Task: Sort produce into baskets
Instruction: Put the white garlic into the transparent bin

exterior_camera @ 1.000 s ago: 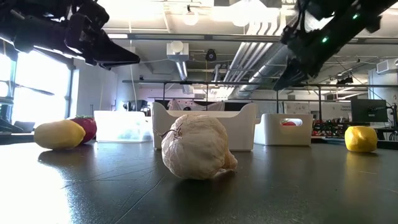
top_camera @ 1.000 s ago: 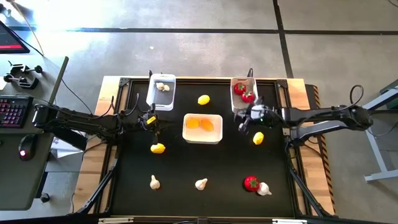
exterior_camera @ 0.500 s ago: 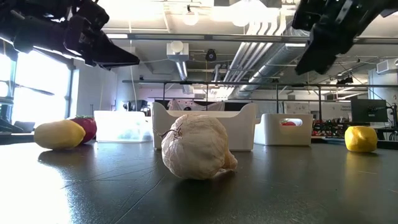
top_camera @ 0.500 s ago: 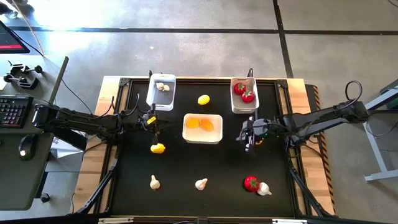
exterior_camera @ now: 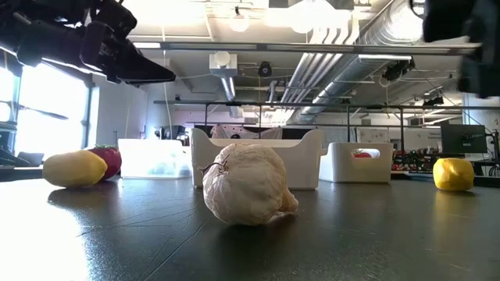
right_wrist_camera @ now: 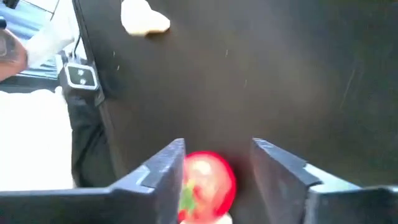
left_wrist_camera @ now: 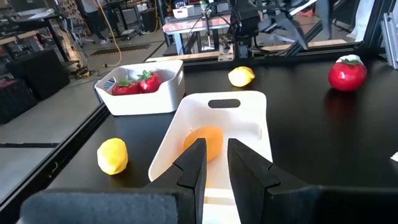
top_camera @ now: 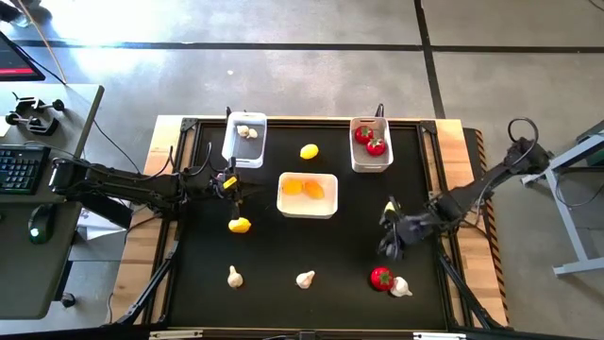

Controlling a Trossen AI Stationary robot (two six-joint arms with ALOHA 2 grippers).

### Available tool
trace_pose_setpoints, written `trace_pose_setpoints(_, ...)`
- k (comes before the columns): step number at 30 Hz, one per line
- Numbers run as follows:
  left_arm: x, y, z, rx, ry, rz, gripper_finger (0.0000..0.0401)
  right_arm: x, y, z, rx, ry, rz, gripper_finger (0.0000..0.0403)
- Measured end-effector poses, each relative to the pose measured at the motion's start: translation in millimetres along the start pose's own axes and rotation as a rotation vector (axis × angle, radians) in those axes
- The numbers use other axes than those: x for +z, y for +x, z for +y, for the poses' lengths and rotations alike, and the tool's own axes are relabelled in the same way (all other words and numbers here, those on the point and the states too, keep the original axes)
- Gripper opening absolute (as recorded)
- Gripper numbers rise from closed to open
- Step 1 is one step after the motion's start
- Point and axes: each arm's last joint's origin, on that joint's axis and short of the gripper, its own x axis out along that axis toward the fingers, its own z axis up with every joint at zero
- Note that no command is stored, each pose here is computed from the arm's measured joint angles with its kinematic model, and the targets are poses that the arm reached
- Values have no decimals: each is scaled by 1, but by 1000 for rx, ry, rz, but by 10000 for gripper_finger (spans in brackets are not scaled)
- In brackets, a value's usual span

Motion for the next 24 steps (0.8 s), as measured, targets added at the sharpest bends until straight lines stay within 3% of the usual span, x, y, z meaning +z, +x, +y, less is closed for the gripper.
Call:
trace_pose_setpoints(7,-1,0,0,-2,2,14,53,-40,9,14,-45,175,89,215)
trace_pose_setpoints(13,-1,0,0,-1,4,13,53,-58,10,40,-203,183,153,215)
trace_pose_setpoints(19,-1,0,0,-1,2,13,53,-63,9,82,-355,97,112,215)
trace_pose_setpoints(24,-1,0,0,-1,2,13,53,-74,28,104,-435,177,175,216)
